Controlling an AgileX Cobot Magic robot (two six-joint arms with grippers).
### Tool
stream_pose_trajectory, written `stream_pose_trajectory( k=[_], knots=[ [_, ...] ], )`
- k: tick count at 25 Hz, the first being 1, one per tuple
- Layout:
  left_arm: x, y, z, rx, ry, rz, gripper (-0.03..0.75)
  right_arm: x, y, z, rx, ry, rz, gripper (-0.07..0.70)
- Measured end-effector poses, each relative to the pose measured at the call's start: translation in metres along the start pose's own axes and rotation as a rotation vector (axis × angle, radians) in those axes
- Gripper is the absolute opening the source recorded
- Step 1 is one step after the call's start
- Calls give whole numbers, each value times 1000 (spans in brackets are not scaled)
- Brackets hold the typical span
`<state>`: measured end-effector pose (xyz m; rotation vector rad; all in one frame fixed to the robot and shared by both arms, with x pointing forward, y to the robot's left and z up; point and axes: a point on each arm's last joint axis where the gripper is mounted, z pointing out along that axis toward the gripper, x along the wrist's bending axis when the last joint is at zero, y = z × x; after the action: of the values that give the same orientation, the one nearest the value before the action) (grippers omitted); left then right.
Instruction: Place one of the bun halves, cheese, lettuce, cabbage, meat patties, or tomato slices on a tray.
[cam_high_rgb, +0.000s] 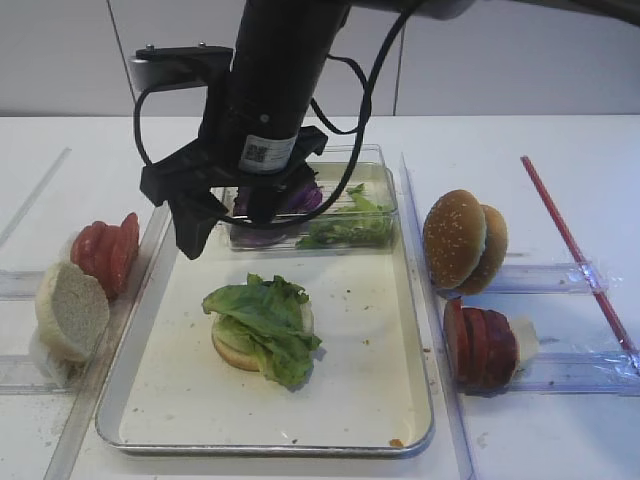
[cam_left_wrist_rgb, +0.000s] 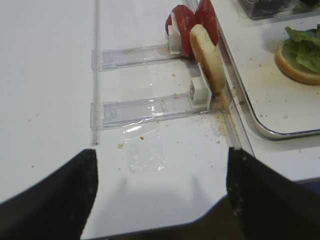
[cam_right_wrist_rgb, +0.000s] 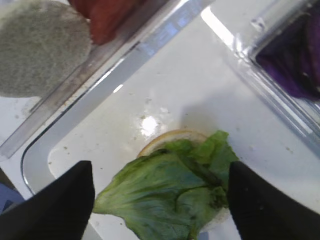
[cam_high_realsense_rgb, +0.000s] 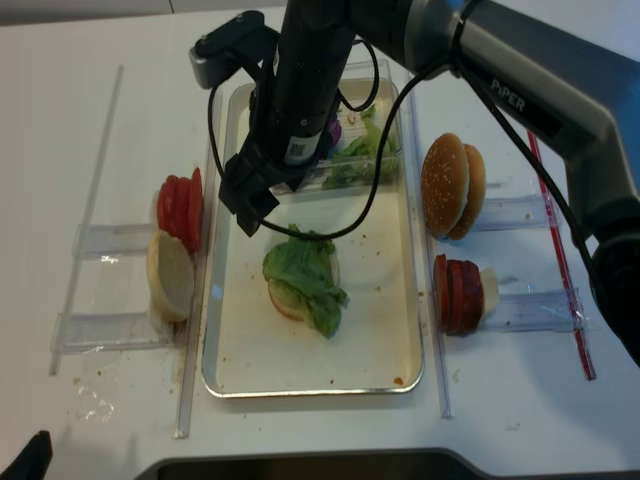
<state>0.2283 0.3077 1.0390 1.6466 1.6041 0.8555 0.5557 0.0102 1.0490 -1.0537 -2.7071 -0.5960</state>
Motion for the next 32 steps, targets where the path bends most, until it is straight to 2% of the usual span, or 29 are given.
stream_pose_trajectory(
  k=[4,8,12,23,32],
  knots=[
    [0,0,0,0,0,0,492,-6,-1,0,11,-68,119,563],
    [0,0,0,0,0,0,492,-11,-2,-8,-2,-88,135,563],
    [0,0,0,0,0,0,492,-20,-4,-34,-56,-99,142,563],
    [0,0,0,0,0,0,492,-82,-23,-101,-184,-175,295,563],
    [0,0,0,0,0,0,492,-132,-69,-144,-210,-283,417,562]
  ],
)
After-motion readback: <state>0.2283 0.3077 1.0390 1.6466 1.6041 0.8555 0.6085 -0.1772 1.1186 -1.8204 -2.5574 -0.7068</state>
